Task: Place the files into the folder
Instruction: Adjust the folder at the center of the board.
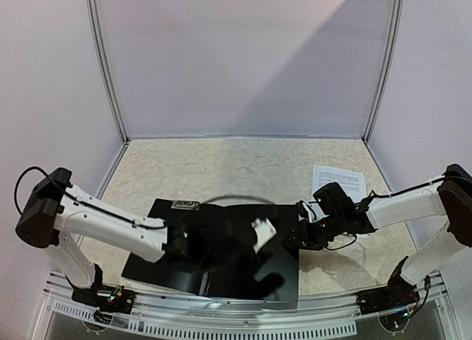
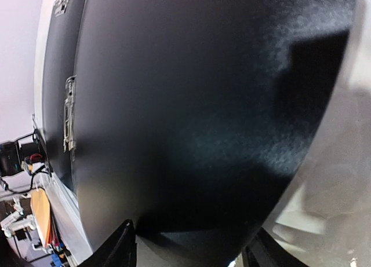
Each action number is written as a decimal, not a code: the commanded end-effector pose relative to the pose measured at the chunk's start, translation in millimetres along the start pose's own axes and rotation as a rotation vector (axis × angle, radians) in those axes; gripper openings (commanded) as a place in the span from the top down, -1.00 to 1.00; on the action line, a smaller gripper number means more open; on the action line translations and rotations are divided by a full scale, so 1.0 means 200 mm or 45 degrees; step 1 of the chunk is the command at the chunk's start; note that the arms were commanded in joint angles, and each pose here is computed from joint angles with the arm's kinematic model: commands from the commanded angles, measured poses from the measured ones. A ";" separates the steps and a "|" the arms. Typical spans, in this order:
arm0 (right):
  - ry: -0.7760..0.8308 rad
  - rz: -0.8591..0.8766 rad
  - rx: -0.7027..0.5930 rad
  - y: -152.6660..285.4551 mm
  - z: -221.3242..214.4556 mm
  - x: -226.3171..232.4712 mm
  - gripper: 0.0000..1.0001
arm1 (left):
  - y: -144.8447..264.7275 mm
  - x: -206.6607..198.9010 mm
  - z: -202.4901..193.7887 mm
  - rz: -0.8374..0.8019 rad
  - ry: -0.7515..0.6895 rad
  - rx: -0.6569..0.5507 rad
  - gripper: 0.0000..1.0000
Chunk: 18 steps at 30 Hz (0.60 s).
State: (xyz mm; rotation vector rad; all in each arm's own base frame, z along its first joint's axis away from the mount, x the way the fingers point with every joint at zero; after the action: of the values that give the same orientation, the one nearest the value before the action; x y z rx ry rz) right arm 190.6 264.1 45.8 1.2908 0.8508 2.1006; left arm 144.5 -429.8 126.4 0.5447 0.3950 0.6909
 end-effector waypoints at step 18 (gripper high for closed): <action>0.049 -0.029 0.025 -0.11 0.09 0.00 0.35 | 0.07 -0.27 -0.63 0.042 -0.900 0.302 0.09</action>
State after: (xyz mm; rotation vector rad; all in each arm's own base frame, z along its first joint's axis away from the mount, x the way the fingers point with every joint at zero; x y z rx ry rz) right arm 204.4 278.0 37.8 1.2806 0.8725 2.1097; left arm 34.9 -408.0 40.5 0.9757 -0.1558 0.4518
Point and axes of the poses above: each gripper's point midway between its finger pads, its own y axis back along the fingers, its own x axis along the line the jaws close on, z = x × y, the point moved 2 cm from there along y, back along the fingers, and after that the axes turned 15 degrees about y, right-handed, at the moved point
